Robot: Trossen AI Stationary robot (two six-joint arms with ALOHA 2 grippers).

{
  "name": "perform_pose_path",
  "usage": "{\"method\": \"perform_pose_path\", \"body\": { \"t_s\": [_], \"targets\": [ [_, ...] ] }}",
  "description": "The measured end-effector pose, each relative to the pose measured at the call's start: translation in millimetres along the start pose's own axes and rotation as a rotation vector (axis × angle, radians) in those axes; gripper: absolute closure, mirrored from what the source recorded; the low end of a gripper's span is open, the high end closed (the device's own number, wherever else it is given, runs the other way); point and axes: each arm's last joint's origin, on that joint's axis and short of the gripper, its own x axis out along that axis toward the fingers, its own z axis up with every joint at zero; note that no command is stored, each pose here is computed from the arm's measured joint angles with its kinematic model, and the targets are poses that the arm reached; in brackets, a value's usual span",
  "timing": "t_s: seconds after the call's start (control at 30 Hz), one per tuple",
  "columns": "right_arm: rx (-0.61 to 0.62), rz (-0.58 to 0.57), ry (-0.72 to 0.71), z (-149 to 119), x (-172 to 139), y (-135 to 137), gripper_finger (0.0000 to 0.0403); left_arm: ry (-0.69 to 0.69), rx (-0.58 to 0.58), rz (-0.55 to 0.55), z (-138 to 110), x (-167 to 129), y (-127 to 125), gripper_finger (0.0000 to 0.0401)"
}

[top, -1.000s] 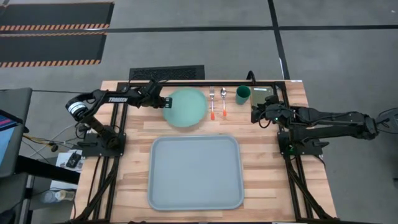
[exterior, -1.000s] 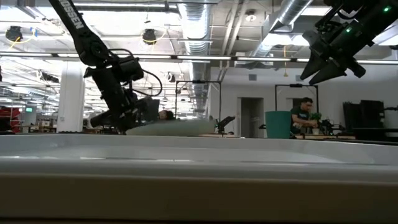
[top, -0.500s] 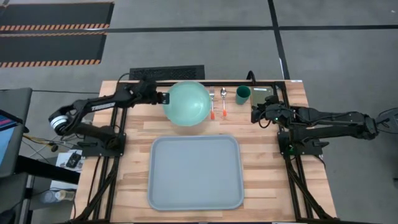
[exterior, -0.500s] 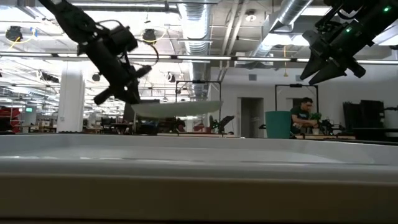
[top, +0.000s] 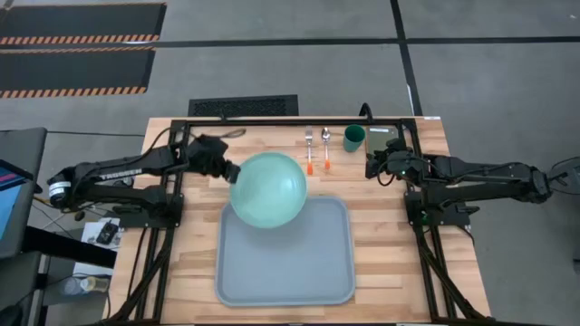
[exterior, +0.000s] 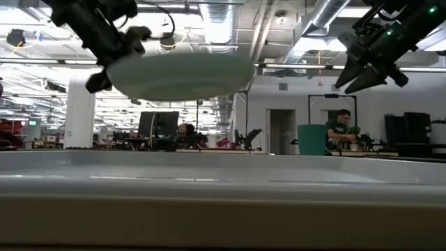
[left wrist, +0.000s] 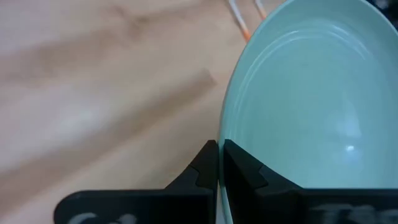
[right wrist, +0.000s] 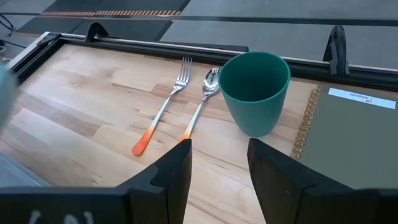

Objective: Pick and place plate/cup/fork/spoon on tray
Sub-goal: Put the green plate on the blue serving tray

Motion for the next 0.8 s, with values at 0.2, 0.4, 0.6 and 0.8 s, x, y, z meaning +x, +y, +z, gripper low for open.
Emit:
{"method": "perform_pose_path", "body": {
  "t_s": [0.2,0.4,0.6,0.8],
  "targets": [
    [0.001,0.001,-0.001,0,0,0,0.0221,0.038,0.037,-0.049,-32,-5,-29,0.0401],
    [0.001,0.001,0.0,0,0,0,0.0221,0.13,0.08,-0.017,-72,-1,-48,0.0401],
    [0.001,0.002,0.0,0,0,0,0.0221,0.207,0.122,0.087,-106,10,-55,0.0401],
    [0.002,0.002,0.0,0,0,0,0.0221,0.259,0.148,0.097,-133,29,-66,0.0401]
  ]
}}
